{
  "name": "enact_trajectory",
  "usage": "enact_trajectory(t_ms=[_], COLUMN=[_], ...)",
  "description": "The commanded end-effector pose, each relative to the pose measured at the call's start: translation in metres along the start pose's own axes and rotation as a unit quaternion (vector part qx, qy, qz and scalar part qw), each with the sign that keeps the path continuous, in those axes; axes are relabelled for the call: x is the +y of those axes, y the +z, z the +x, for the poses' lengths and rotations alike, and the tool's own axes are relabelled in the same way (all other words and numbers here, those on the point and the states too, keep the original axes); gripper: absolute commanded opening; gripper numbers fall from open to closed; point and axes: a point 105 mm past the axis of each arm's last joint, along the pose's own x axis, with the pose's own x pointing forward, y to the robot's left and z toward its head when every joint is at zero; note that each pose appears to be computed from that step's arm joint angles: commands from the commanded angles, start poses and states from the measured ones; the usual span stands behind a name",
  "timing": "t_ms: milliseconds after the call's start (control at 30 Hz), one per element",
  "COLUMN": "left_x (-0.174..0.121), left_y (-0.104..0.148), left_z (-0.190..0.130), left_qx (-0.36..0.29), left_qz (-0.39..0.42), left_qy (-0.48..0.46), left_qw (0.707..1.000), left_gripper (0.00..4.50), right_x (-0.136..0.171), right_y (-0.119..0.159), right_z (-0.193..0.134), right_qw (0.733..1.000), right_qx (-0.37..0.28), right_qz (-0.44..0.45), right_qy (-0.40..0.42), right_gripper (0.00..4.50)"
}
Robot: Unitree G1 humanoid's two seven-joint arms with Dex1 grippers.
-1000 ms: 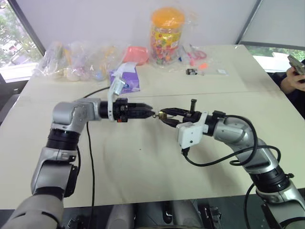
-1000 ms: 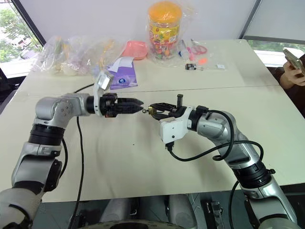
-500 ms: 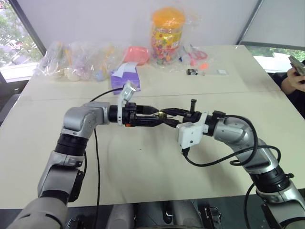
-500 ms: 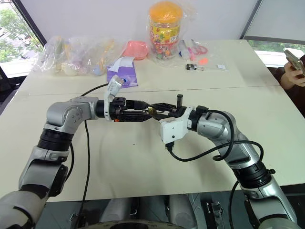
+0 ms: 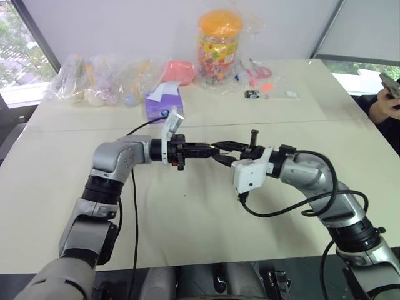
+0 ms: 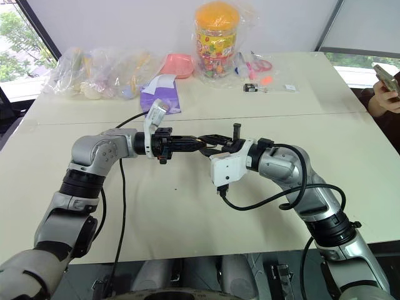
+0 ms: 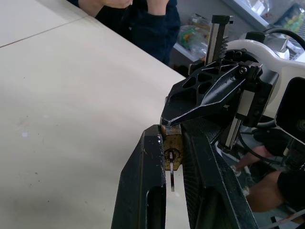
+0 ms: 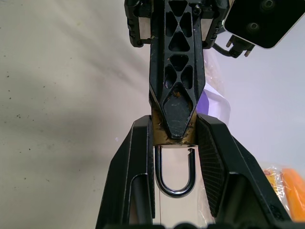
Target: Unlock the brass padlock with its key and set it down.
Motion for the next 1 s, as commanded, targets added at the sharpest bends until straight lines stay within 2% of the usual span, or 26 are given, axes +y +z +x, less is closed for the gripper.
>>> enact_trajectory(t_ms=[33, 133, 233, 267, 400, 533, 633, 867, 1000], left_x=[-0.003, -0.003, -0.002, -0.002, 0.001, 0.004, 0.004, 0.004, 0.002], left_y=[0.012, 0.012, 0.01, 0.009, 0.002, -0.004, -0.003, -0.002, -0.003], left_z=[-0.001, -0.002, -0.006, -0.008, -0.015, -0.018, -0.018, -0.016, -0.014], left_qx=[-0.006, -0.003, 0.003, 0.006, 0.025, 0.029, 0.025, 0.019, 0.02], left_qz=[0.026, 0.029, 0.035, 0.039, 0.067, 0.083, 0.092, 0.106, 0.11], left_qy=[0.006, 0.006, 0.011, 0.014, 0.025, 0.04, 0.042, 0.043, 0.037], left_qw=[1.0, 1.0, 0.999, 0.999, 0.997, 0.995, 0.995, 0.993, 0.993], left_gripper=[0.0, 0.0, 0.0, 0.0, 0.0, 0.0, 0.0, 0.0, 0.0], right_x=[-0.008, -0.008, -0.007, -0.006, -0.007, -0.021, -0.031, -0.033, -0.034], right_y=[0.013, 0.011, 0.004, 0.001, -0.011, -0.019, -0.019, -0.011, -0.004], right_z=[-0.002, -0.002, -0.005, -0.006, -0.014, -0.025, -0.029, -0.033, -0.032], right_qw=[0.999, 1.0, 1.0, 1.0, 0.994, 0.965, 0.932, 0.874, 0.849], right_qx=[-0.024, -0.021, -0.008, -0.002, 0.018, 0.009, -0.015, -0.046, -0.051], right_qz=[-0.016, -0.005, 0.009, 0.019, 0.106, 0.26, 0.358, 0.485, 0.525], right_qy=[-0.015, -0.015, -0.004, 0.0, 0.001, -0.034, -0.05, 0.003, 0.021], right_gripper=[1.2, 2.59, 4.27, 4.47, 4.47, 4.47, 3.63, 0.19, 0.08])
